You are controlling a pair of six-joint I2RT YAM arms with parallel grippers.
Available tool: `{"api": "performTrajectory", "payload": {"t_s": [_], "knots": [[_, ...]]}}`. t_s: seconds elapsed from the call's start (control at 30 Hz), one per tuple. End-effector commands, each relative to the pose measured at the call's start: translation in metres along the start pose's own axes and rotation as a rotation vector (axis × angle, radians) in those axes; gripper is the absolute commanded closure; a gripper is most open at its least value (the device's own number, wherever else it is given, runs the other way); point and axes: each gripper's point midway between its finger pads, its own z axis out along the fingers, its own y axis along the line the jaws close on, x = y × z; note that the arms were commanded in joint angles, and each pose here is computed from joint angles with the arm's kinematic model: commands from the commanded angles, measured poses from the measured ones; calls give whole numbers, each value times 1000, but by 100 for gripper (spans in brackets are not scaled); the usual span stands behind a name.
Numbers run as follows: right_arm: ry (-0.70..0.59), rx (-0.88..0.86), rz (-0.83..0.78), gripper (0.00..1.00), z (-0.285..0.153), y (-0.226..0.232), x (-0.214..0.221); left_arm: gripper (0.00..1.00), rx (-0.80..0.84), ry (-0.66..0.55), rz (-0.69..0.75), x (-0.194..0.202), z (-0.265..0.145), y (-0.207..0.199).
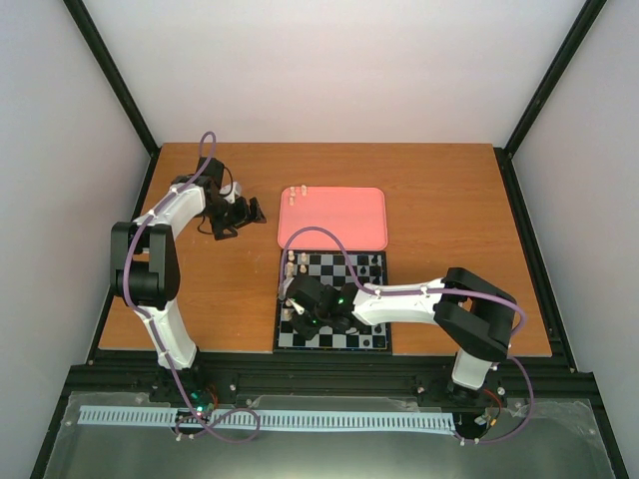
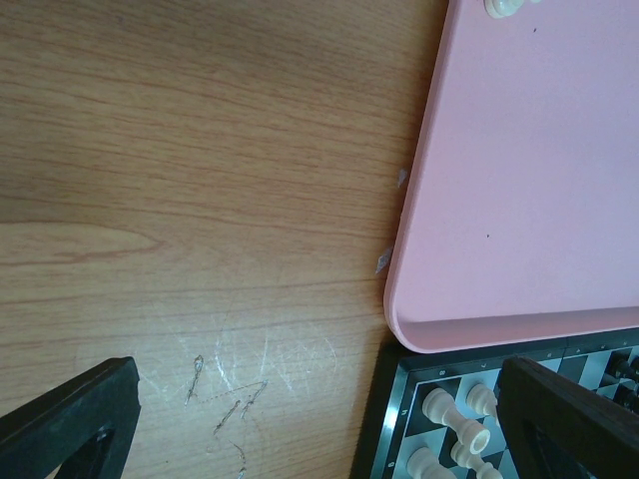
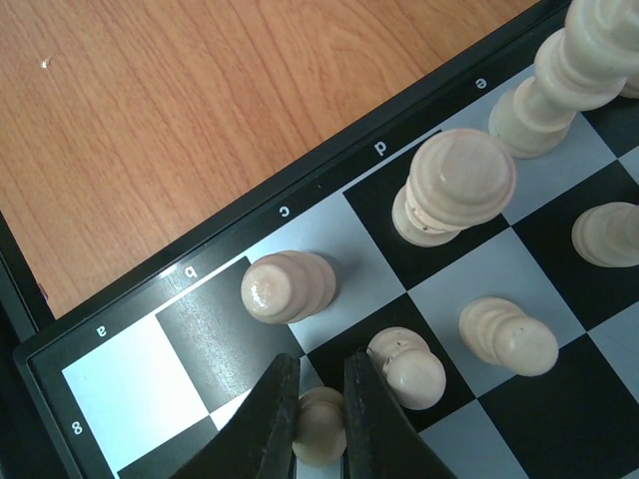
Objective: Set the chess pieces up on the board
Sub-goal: Place the chess piece on the chessboard.
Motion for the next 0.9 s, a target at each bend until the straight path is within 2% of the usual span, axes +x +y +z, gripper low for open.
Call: {"api": "performTrajectory", "payload": {"t_s": [0.0, 0.37, 0.87], "knots": [[13, 14, -17, 95, 3, 0, 2, 0, 6, -40, 26, -7, -11, -4], [29, -68, -49, 93, 0, 13, 11, 0, 6, -44, 26, -6, -12, -4], [51, -44, -23, 91, -1, 7, 20, 0, 5, -42, 26, -5, -11, -4]]}}
